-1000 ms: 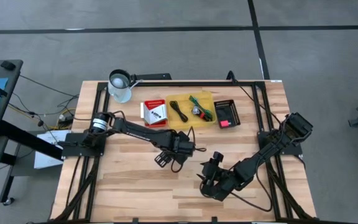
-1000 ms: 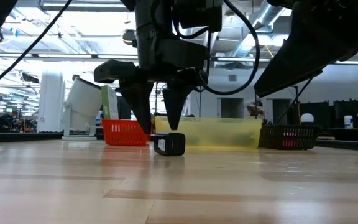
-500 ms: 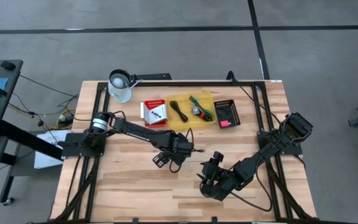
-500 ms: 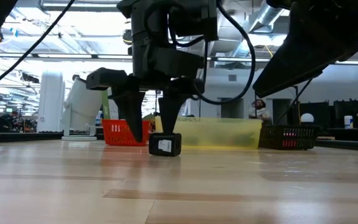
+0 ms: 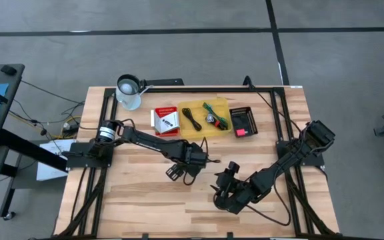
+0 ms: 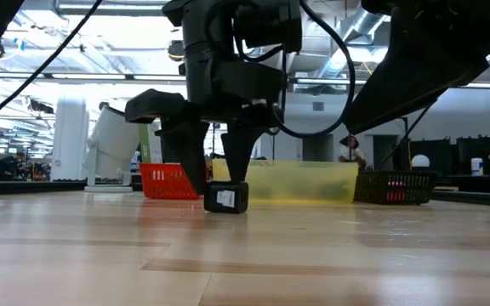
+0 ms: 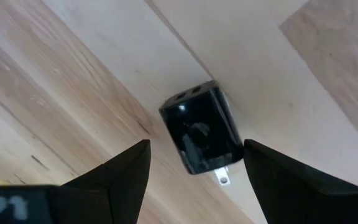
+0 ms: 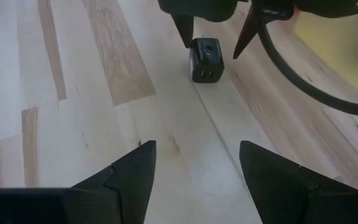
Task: Pick and place items into bin
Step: Put the black charger adapter into the black bin
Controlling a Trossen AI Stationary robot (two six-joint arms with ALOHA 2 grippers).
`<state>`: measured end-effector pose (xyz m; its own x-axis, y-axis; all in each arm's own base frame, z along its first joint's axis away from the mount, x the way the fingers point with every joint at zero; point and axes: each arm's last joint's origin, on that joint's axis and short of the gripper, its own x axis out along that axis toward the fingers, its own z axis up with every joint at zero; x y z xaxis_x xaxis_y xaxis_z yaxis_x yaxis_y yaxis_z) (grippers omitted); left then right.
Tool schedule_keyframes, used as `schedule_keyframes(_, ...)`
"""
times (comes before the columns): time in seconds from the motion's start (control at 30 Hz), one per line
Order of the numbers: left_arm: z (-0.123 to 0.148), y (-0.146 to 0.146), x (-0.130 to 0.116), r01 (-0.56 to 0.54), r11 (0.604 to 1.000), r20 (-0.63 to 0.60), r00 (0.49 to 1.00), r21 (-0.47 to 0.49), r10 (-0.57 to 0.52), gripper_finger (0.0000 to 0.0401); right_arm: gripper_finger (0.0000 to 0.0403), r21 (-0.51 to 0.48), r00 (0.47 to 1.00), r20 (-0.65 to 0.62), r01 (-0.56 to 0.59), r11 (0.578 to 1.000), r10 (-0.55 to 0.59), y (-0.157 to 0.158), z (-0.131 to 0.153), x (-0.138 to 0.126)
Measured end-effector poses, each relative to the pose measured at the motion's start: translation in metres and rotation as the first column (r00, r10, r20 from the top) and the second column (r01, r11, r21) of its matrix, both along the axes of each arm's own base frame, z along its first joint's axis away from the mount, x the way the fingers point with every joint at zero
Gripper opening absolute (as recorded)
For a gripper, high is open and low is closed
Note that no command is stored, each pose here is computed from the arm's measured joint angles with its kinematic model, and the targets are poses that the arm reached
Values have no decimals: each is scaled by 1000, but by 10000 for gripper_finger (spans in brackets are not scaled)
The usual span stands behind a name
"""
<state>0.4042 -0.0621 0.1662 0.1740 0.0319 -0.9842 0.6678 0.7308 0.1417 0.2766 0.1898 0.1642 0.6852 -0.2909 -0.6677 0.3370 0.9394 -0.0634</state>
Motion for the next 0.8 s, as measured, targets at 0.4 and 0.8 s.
schedule_keyframes(0.4,0,-1,0,-97,994,-8,995,-45,97,248,228,0,1000,-2,-5,1000,5,1,0,-1)
schedule_keyframes(0.8,-4,-1,0,-167,983,-27,986,-80,166,248,228,1,1000,-2,-5,1000,5,1,0,-1)
